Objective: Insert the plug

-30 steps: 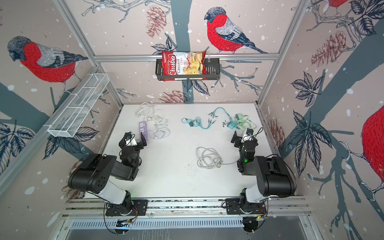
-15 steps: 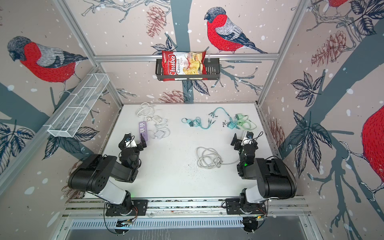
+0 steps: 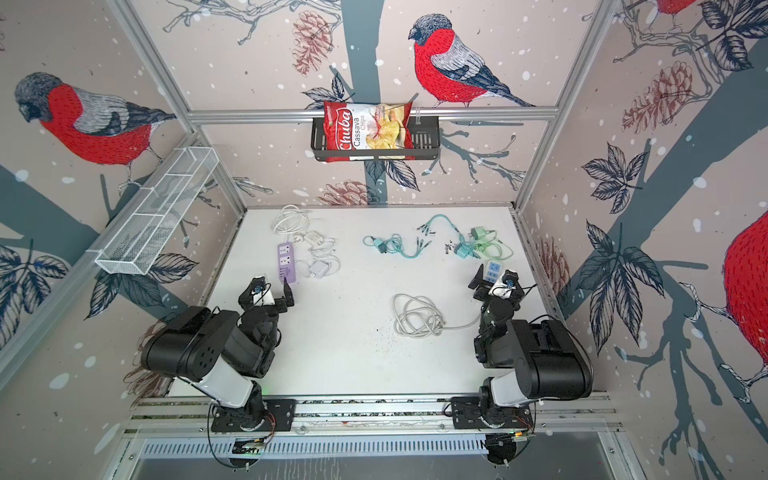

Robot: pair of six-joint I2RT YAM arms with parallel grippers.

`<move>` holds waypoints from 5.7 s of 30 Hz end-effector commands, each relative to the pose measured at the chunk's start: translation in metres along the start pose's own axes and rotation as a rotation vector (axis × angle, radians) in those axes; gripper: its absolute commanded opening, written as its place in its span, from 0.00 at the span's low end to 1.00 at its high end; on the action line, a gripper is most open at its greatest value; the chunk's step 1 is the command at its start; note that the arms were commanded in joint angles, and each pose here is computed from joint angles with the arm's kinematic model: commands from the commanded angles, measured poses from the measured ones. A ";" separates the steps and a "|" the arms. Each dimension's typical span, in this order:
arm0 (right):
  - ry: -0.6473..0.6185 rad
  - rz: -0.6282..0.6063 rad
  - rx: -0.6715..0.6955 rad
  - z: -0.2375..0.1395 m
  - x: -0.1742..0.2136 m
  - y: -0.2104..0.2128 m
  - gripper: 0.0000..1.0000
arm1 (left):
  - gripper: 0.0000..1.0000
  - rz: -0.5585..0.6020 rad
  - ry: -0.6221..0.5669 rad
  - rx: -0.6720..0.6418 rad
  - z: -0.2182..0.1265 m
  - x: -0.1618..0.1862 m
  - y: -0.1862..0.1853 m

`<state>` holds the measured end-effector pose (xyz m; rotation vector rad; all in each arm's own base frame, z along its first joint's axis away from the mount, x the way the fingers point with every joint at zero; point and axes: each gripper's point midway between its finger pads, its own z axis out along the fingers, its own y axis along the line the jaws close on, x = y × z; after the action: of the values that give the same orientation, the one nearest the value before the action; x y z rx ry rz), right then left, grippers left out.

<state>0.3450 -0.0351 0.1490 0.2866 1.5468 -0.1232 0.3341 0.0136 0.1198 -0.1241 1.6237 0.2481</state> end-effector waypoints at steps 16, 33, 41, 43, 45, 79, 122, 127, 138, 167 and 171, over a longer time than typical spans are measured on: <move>0.122 -0.029 0.053 0.020 0.022 -0.002 0.99 | 0.98 -0.048 -0.001 -0.091 0.029 -0.017 0.009; 0.262 0.059 0.038 0.054 -0.042 0.028 0.99 | 0.98 -0.092 0.002 -0.128 0.026 -0.073 0.010; 0.569 0.199 0.151 0.044 -0.004 0.022 1.00 | 0.98 -0.268 0.245 0.060 0.015 -0.082 -0.024; 0.668 0.214 0.220 0.039 0.014 0.011 1.00 | 0.98 -0.315 0.317 0.092 0.007 -0.075 -0.031; 0.759 0.209 0.276 0.035 0.029 0.001 0.99 | 0.98 -0.345 0.371 0.122 -0.004 -0.071 -0.036; 1.279 0.100 0.095 -0.033 0.139 0.057 0.46 | 0.96 -0.371 0.694 0.355 -0.039 -0.018 -0.105; 1.031 0.261 0.070 -0.017 0.054 0.060 0.88 | 0.97 0.020 0.721 0.849 -0.127 -0.015 -0.330; 1.031 0.292 0.064 -0.004 0.060 0.043 0.86 | 0.97 0.106 0.835 0.845 -0.136 0.006 -0.367; 1.040 0.275 0.060 -0.003 0.075 0.031 0.86 | 0.97 0.177 0.922 0.839 -0.148 0.033 -0.405; 0.998 0.274 0.025 -0.020 0.061 0.023 0.82 | 0.54 0.766 0.956 1.048 -0.179 0.100 -0.370; 1.000 0.272 0.033 -0.025 0.063 0.020 0.82 | 0.53 0.868 0.881 1.127 -0.178 0.099 -0.352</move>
<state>0.3302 -0.0032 0.0890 0.6533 2.4637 0.2540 0.2522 -0.3992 0.0187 1.2737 2.3810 -0.2675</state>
